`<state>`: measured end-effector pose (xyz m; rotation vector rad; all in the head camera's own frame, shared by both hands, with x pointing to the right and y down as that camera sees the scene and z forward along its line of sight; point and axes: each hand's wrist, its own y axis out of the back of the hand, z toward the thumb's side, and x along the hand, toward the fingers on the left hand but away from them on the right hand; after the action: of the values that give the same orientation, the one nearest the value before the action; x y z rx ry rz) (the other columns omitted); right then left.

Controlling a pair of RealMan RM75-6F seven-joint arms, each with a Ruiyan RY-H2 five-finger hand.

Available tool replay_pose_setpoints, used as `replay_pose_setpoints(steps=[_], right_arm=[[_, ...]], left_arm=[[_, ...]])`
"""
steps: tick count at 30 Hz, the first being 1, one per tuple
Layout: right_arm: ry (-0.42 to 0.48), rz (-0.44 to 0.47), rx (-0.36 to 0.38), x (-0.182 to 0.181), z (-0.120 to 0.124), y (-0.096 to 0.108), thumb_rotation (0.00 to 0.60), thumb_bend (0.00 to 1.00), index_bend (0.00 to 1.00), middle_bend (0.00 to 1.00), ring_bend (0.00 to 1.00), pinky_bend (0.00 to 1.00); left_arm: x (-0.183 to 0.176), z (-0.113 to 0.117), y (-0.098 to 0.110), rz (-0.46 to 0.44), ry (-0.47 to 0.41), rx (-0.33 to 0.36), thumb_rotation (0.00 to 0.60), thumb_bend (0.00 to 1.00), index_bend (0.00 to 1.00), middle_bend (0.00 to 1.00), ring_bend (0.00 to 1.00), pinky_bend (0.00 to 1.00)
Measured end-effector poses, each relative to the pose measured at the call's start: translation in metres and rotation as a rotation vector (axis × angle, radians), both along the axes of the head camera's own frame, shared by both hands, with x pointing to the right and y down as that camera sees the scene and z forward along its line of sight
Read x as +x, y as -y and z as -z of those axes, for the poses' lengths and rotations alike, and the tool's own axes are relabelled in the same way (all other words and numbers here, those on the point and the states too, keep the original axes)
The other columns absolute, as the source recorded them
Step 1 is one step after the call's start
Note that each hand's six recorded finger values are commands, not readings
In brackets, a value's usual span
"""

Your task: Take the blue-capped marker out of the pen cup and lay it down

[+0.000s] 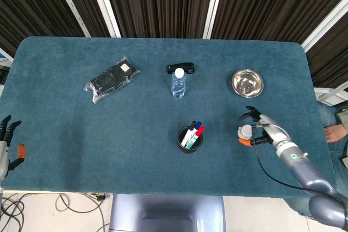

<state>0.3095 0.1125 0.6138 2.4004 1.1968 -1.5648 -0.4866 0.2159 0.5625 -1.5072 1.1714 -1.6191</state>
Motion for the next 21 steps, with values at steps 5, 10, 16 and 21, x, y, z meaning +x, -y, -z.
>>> replay_pose_setpoints(steps=[5,10,16,21], right_arm=[[0.005,0.025,-0.033,-0.029,-0.012,0.008,0.600,0.32,0.37,0.00,0.00,0.16],[-0.007,0.039,-0.047,-0.050,-0.021,0.011,0.600,0.41,0.40,0.00,0.00,0.16],[-0.039,0.065,-0.046,-0.074,-0.029,0.015,0.600,0.41,0.40,0.00,0.00,0.16],[-0.057,0.095,-0.056,-0.090,-0.030,0.014,0.600,0.38,0.41,0.00,0.00,0.16]], left_arm=[[0.000,0.000,0.000,-0.002,0.000,-0.003,0.600,0.56,0.13,0.01,0.10,0.06],[0.000,-0.001,-0.001,-0.001,0.001,-0.006,0.600,0.56,0.13,0.01,0.10,0.06],[0.000,-0.001,0.000,0.000,0.001,-0.009,0.600,0.56,0.13,0.01,0.10,0.06],[0.000,-0.001,0.000,0.001,-0.001,-0.010,0.600,0.56,0.13,0.01,0.10,0.06]])
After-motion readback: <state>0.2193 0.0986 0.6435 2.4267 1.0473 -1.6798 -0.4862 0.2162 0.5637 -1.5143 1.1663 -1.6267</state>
